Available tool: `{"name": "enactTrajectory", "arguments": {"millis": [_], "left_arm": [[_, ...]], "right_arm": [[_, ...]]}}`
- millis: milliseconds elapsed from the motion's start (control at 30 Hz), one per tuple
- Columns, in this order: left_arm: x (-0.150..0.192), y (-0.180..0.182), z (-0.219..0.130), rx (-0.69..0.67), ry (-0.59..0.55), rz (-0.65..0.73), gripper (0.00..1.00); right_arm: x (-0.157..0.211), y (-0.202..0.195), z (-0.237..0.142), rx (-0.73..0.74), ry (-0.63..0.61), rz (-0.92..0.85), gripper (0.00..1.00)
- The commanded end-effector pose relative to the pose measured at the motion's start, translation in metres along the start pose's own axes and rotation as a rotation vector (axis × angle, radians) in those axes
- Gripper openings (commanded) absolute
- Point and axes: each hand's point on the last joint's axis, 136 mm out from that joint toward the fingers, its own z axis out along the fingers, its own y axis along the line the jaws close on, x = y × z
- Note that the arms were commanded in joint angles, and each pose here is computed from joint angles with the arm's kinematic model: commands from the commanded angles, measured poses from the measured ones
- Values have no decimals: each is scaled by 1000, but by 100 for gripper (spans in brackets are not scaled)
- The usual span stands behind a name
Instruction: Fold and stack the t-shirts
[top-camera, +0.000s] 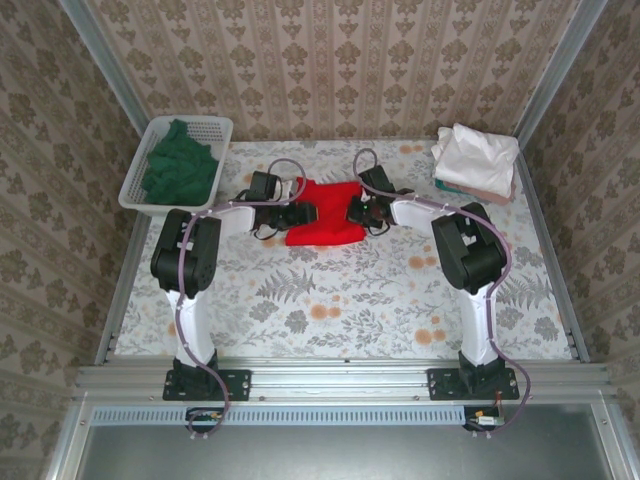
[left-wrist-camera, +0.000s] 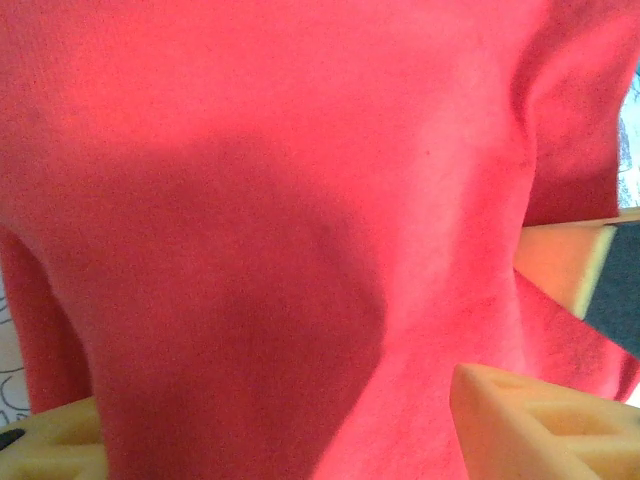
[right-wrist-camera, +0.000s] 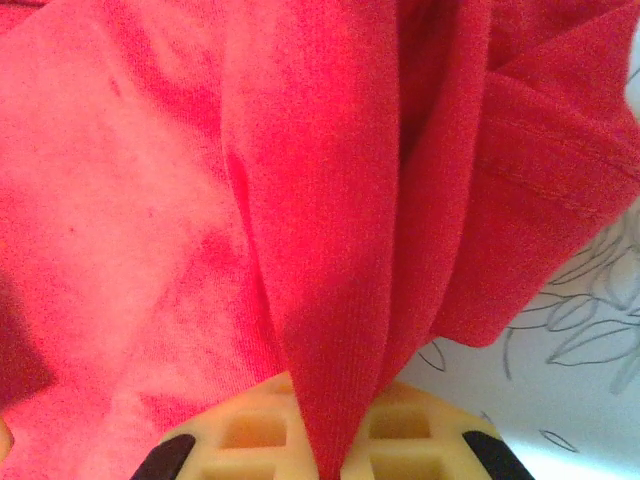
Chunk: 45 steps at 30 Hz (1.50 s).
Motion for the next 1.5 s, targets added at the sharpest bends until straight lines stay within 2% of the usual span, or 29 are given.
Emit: {"name": "enactTrajectory", "arguments": {"millis": [0, 300, 433, 600, 767, 867, 1100, 1267, 1467], "left_arm": [[1, -4, -14, 13, 5, -11, 68], [-9, 17, -52, -14, -59, -44, 68], [-10, 26, -64, -25, -81, -60, 68], [-7, 33, -71, -32, -89, -73, 68], [-4, 38, -71, -34, -86, -84, 68], [-3, 42, -71, -38, -85, -91, 68], [0, 48, -65, -27, -73, -110, 67], [3, 51, -64, -27, -60, -120, 67], [2, 50, -66, -25, -66, -119, 67]], "right_arm": [[-27, 2, -39, 76, -70, -102, 0], [-70, -24, -82, 175, -115, -274, 0], [-103, -31, -103, 249, -162, -373, 0], [-157, -50, -130, 378, -280, -461, 0], [-206, -73, -159, 455, -379, -437, 0], [-228, -89, -180, 444, -427, -368, 0], [-254, -116, -206, 580, -455, -382, 0], [-273, -125, -224, 707, -517, -466, 0], [-278, -135, -233, 818, -502, -534, 0]]}}
